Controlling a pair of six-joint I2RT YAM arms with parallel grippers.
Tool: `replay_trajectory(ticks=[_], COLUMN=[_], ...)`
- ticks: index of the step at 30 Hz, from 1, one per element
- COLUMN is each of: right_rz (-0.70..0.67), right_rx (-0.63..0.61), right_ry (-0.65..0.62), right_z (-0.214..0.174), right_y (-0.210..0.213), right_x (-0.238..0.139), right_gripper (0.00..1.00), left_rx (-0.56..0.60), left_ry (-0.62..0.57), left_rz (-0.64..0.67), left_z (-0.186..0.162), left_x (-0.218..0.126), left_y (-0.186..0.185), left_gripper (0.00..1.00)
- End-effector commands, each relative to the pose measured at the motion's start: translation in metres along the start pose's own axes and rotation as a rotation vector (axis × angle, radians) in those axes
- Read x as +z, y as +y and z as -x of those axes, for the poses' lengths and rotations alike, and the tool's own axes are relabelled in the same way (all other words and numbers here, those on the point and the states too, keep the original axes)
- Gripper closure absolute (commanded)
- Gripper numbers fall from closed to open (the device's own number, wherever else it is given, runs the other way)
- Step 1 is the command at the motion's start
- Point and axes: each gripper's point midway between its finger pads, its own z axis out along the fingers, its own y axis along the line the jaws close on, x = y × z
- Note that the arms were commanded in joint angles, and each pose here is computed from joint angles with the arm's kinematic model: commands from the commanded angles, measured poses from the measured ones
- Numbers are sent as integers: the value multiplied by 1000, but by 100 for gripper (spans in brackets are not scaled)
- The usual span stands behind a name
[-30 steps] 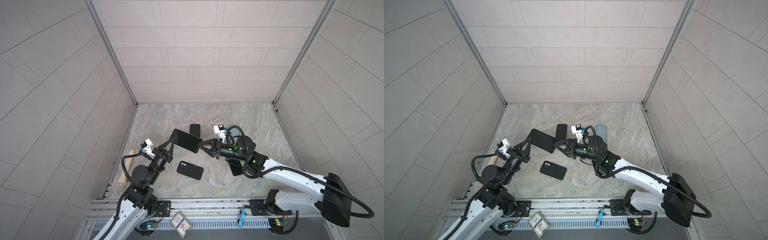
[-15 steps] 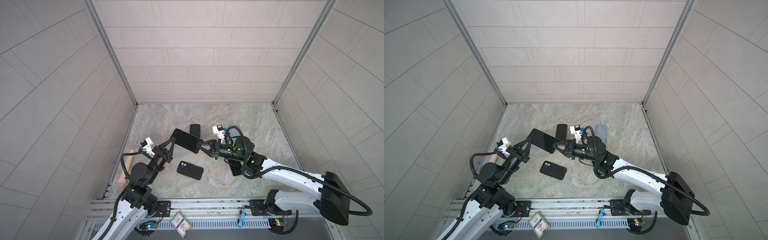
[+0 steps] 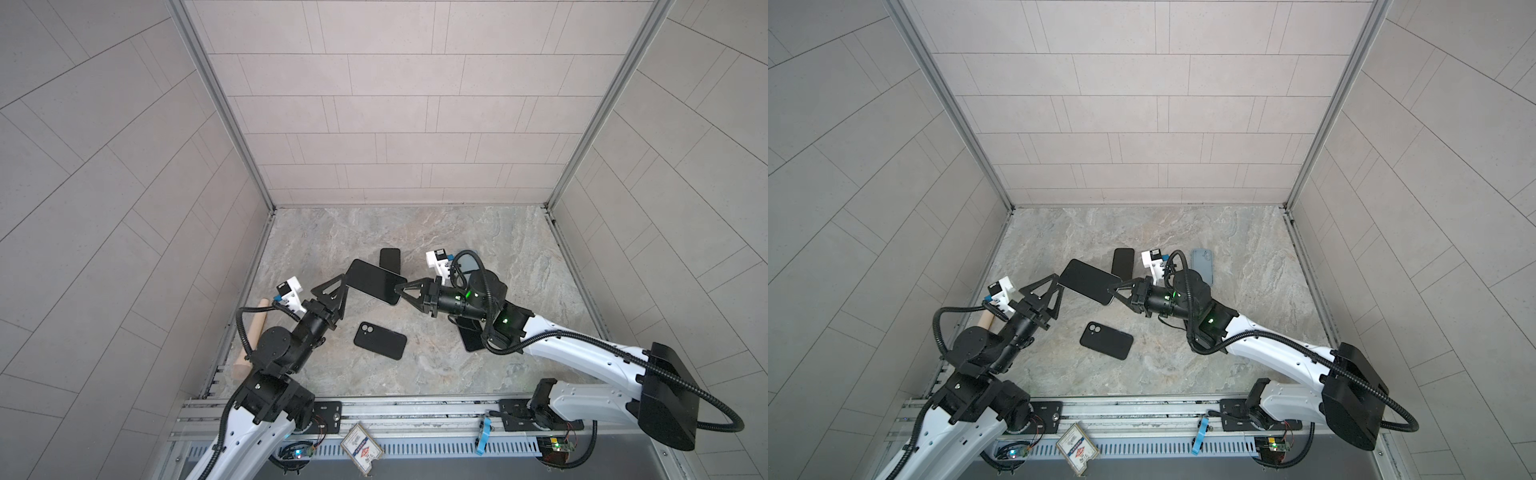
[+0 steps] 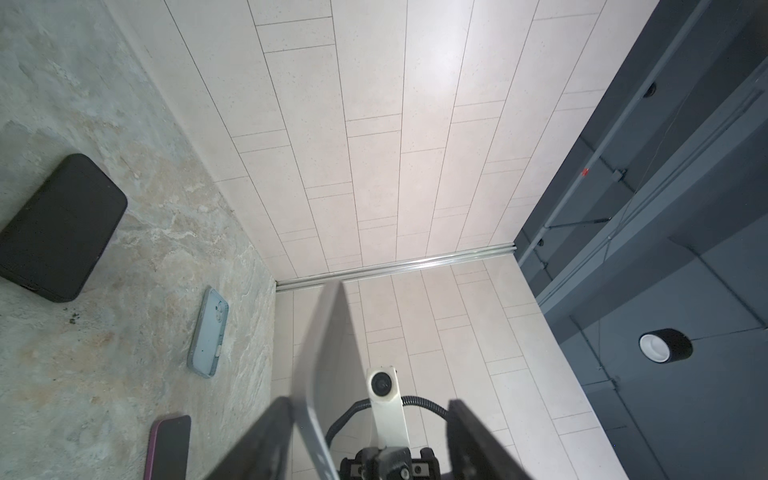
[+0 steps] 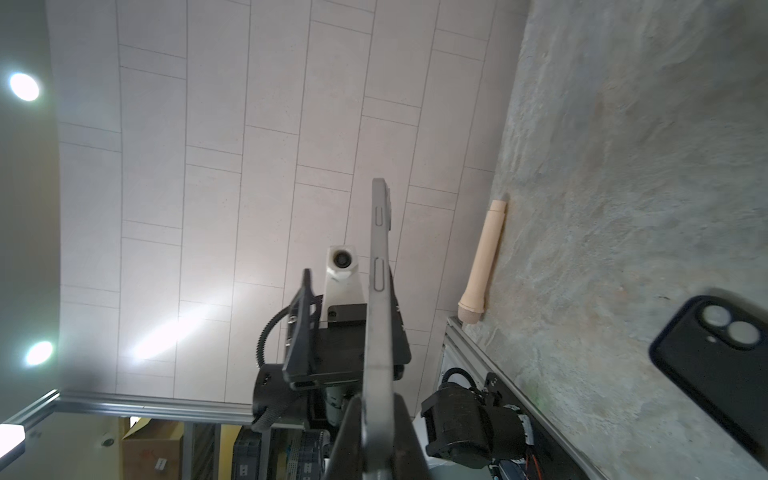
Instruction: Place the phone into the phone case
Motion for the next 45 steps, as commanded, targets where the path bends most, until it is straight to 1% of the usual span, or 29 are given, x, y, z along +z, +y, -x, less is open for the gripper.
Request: replay_trajectory(ticks=[1,2,4,5,7,9,11,13,16,18,21,25,28,30,31,36,40,45], right_rz=[-69,-171,-398,-466,-555,-584,-588,-593,-599,-606,-609,-599,-582,-581,-581,-589,-599,-614], right_rx=[-124,-157,-243,-270,-294,-284,-272,-261,-256,-253,-245,-224,-202,-196,-195,-180,-168,-162], right_ry=[-84,-96,-106,-98,-78,-76,-79,-82,-75,-66,-53,-35,-23,-19,-16,-15,-25,-23], right_z=[22,24,30,30,29,28,27,26,24,23,23,22,22,23,23,21,18,12], right_y=[26,14,-7,-14,-26,-35,-42,-49,-56,-60,-66,-72,-76,-78,-79,-87,-93,-99], right_x=[-31,-41,-64,-71,-79,-82,-82,-83,-84,-85,-85,-84,-84,-85,-87,-96,-108,-122], right_gripper=[100,100,100,100,100,100,100,100,100,100,100,100,100,100,100,100,100,100], left_rx=[212,255,338,372,434,462,489,525,585,604,602,580,567,566,590,630,633,636], left_ry=[48,74,145,183,281,361,457,545,578,587,604,642,666,673,693,716,746,758], left_rz=[130,181,344,407,560,718,810,916,1045,1093,1137,1155,1171,1191,1191,1240,1270,1241], left_z=[-2,-3,-8,-10,-18,-22,-32,-37,-32,-31,-33,-43,-48,-48,-49,-46,-51,-68], left_x=[-10,-11,-12,-12,-12,-16,-16,-21,-30,-34,-38,-37,-32,-27,-25,-15,-10,3], left_y=[-1,3,24,34,61,92,118,144,176,192,214,241,256,262,265,281,295,296], left_gripper=[0,0,0,2,20,33,41,46,50,51,55,57,64,67,69,75,82,92])
